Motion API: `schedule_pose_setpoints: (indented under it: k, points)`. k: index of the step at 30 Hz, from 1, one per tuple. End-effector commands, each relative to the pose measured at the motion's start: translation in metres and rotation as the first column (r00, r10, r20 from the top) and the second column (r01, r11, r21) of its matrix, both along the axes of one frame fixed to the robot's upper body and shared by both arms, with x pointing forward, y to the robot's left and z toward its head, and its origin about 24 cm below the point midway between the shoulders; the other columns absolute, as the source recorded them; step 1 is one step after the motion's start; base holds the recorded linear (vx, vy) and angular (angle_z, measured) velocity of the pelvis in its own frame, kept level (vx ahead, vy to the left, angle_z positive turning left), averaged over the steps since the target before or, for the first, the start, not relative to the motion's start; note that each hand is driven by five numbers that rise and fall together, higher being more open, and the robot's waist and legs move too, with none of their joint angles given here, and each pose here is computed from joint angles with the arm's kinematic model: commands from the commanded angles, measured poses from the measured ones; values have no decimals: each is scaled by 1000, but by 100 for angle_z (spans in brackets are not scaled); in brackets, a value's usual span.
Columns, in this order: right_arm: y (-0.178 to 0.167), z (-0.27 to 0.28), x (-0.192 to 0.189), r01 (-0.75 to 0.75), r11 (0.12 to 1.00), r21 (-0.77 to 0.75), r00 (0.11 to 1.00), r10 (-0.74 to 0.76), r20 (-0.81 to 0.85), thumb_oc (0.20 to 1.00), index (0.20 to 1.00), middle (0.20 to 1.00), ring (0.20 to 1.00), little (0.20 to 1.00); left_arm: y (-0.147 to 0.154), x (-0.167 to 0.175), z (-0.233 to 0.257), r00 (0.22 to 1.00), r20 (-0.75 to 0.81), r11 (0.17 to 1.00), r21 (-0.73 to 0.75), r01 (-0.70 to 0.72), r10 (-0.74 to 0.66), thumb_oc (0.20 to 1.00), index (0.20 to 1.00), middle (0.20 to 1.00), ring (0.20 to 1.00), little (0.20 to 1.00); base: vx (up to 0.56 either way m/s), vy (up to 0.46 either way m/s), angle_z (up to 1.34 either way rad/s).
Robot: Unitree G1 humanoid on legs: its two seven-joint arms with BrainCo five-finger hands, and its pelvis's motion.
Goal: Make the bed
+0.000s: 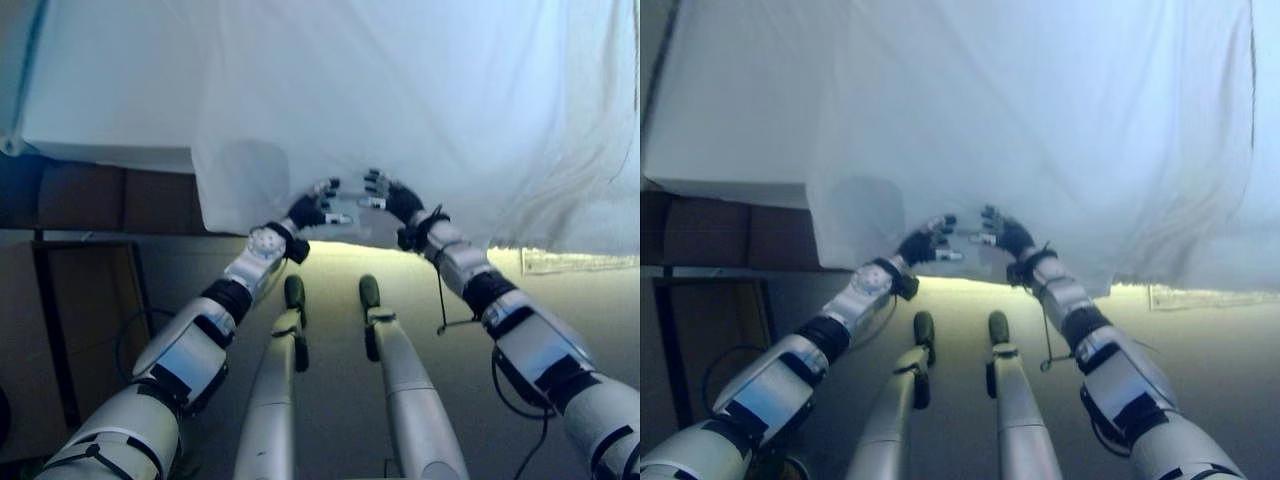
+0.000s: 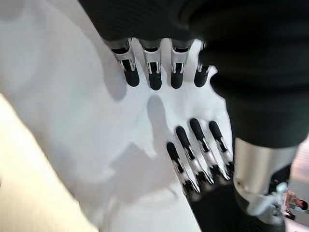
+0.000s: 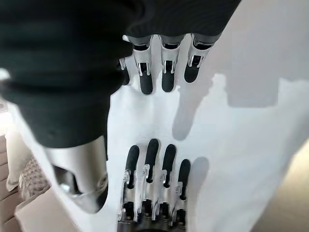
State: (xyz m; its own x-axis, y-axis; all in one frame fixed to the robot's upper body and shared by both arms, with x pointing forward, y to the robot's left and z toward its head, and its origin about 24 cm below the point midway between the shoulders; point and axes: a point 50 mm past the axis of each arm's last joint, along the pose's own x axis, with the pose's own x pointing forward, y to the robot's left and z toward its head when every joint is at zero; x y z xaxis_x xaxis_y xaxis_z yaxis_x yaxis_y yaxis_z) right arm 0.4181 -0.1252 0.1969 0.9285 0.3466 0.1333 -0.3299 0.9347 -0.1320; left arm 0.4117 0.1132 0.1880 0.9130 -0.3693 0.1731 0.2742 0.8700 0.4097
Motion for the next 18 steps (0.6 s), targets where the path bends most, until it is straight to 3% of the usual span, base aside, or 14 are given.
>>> schedule_pose_setpoints:
  k: [1, 6, 8, 18]
  points:
    - [-10, 28, 5, 64, 994, 88, 996, -69, 54, 1000, 1000, 1000, 1000, 1000, 10, 7, 49, 978, 174, 993, -9, -118, 118, 1000, 1000, 1000, 1000, 1000, 0, 0, 0]
    - [-22, 57, 11, 199, 976, 83, 974, -206, 90, 1000, 1000, 1000, 1000, 1000, 33, 13, 84, 928, 225, 955, -78, -288, 298, 1000, 1000, 1000, 1000, 1000, 0, 0, 0]
    - [-42, 64, 12, 285, 949, 135, 953, -295, 65, 1000, 1000, 1000, 1000, 1000, 62, 14, 94, 881, 197, 903, -115, -414, 429, 1000, 1000, 1000, 1000, 1000, 4, -8, -2]
    - [-119, 37, 1, 539, 835, 112, 842, -540, -26, 1000, 1000, 1000, 1000, 1000, 125, 6, 83, 750, 34, 722, -303, -622, 660, 1000, 1000, 1000, 1000, 1000, 0, -3, 0]
